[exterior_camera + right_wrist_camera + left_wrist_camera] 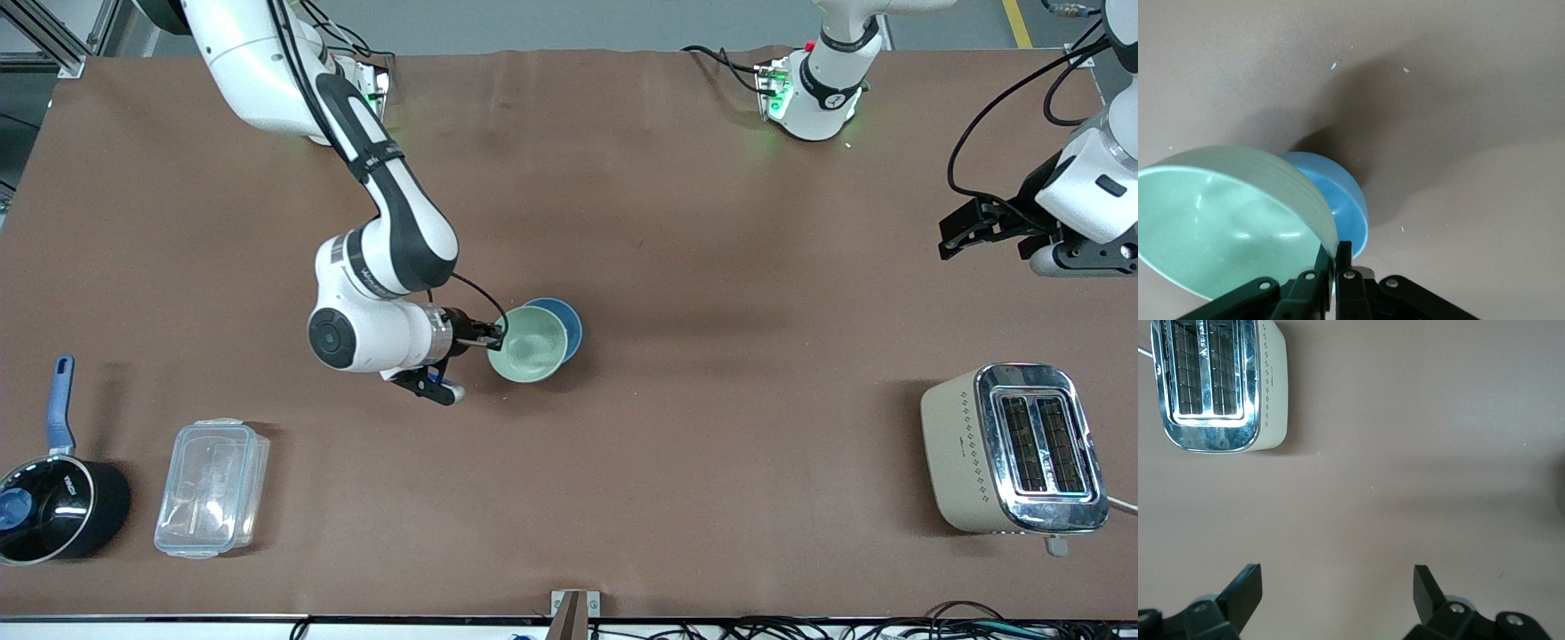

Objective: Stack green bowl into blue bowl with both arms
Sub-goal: 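Lower the green bowl into the blue bowl and open the right gripper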

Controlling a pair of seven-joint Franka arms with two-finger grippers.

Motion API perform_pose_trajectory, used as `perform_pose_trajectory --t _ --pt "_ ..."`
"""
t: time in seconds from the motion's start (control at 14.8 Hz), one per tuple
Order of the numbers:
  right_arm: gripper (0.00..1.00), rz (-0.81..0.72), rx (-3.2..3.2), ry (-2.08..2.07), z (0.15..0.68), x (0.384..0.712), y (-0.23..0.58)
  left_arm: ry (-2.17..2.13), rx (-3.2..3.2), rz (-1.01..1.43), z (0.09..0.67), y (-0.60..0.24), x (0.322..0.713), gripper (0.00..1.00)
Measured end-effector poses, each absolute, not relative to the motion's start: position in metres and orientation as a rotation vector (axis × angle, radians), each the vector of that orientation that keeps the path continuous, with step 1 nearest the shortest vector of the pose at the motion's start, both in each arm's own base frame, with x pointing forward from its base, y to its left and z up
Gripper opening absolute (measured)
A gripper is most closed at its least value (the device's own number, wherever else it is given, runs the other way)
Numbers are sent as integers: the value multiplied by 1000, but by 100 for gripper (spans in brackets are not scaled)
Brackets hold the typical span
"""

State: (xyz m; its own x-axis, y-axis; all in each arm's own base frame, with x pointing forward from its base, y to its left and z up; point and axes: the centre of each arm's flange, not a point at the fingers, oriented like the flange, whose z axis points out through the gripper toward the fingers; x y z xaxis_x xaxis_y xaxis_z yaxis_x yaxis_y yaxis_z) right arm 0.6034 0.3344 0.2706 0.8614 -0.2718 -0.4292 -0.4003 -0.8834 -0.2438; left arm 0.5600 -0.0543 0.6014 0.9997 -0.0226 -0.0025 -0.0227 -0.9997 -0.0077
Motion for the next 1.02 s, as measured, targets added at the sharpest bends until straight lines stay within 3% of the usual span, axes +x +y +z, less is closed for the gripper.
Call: perform_pose_trajectory --t 1.02 --pt "4 663 -2743 467 228 579 361 47 -3134 7 594 -59 566 100"
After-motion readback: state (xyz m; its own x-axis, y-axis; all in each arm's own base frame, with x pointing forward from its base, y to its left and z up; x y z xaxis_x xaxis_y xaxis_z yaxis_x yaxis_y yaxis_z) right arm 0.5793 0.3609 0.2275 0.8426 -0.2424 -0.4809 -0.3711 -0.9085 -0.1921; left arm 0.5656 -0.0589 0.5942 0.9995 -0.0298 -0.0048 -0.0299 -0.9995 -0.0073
